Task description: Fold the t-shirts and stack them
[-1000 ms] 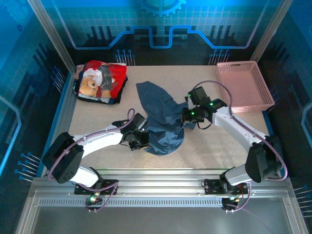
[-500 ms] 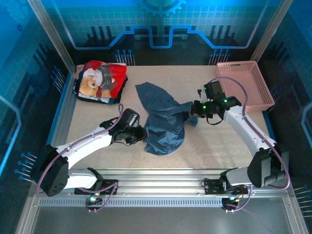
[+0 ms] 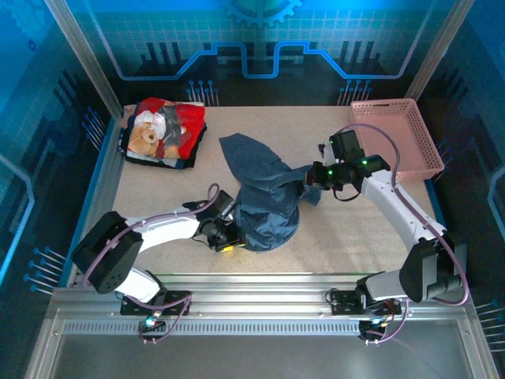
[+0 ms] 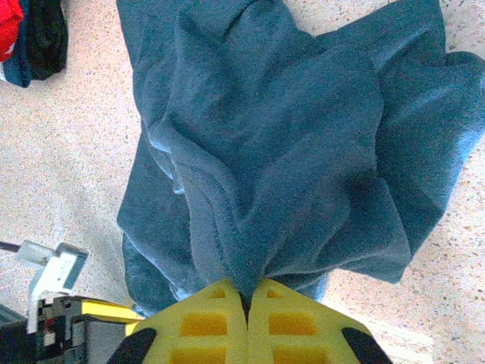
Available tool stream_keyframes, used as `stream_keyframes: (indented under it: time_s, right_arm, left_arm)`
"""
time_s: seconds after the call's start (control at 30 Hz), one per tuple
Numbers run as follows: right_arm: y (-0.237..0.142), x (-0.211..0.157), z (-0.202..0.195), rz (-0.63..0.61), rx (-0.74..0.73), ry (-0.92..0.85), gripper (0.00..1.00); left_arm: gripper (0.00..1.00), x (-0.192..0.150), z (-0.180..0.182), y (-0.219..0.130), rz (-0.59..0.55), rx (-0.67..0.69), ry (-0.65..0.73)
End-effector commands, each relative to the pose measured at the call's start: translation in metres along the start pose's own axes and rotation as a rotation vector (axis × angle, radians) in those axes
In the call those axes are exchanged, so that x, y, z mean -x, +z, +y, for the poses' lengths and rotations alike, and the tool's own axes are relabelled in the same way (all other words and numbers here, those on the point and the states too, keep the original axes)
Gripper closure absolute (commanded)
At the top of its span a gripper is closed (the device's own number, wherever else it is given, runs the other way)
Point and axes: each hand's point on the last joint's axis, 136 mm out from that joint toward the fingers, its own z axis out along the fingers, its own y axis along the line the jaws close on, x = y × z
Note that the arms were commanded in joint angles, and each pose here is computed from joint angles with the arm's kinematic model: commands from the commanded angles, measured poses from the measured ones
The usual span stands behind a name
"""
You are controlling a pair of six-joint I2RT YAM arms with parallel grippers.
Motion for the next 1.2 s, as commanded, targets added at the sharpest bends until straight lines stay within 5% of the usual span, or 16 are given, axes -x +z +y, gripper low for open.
stream_keyframes:
  time_s: [0.0, 0.57, 0.8, 0.97, 1.17]
  right_arm:
    - [-0.003, 0.005, 0.001, -0.003, 0.012, 0.014, 1.0]
    - [-0.001, 0.007, 0.009, -0.016, 0.068, -0.001, 1.0]
    - [-0.009, 0.017, 0.013, -0.03, 0.082, -0.026, 1.0]
    - [-0.036, 0.042, 0.026, -0.089, 0.175, -0.011, 1.0]
    - [-0.126, 0.124, 0.043, -0.315, 0.308, 0.031, 1.0]
  left_arm:
    - [0.58, 0.008, -0.012, 0.004, 0.003, -0.001, 0.032]
    - [0.84, 0.052, -0.04, 0.033, -0.033, 0.157, 0.101]
    - [1.0, 0.071, -0.059, 0.011, -0.107, 0.144, 0.149]
    - [1.0, 0.094, -0.066, -0.071, -0.264, 0.063, 0.136]
    - [1.0, 0.137, -0.075, -0.258, -0.633, -0.086, 0.132]
